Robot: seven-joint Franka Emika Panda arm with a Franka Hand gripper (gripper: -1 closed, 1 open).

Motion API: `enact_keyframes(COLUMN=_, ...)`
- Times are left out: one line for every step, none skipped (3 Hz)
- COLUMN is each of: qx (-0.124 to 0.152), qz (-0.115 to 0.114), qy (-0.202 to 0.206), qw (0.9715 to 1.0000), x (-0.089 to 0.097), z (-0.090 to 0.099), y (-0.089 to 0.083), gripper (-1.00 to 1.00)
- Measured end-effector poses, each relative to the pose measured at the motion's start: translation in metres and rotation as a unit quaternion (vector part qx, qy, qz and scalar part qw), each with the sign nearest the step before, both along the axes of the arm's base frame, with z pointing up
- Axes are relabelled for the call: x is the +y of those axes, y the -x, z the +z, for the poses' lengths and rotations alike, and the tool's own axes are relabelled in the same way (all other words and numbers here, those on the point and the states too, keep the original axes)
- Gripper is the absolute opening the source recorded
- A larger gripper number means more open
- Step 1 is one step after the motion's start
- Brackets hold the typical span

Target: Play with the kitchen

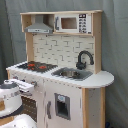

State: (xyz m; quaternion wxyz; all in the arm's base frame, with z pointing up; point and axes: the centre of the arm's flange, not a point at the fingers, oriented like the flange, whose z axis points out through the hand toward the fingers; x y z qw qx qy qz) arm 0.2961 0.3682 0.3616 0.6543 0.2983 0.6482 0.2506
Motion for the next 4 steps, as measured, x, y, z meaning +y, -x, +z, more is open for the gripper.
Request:
enact_keyframes(qx=0.015, qz=0.012, qy=0.005, qw=0.9998, x=-0.017, z=-0.003, y=-0.007, gripper=1.00)
enact_keyframes(qx=0.030, qz=0.020, qy=0.008, qw=0.9993, x=-0.028, z=-0.010, y=-0.023, gripper=1.00)
enact_keyframes(qx=0.041, qz=0.034, qy=0.013, qw=0.9985, x=-0.035, z=-0.012, y=-0.038, gripper=1.00)
enact_keyframes(qx=0.048, qz=0.057, qy=0.024, qw=0.9969, x=-0.012, z=-0.020, y=-0.049, gripper=1.00)
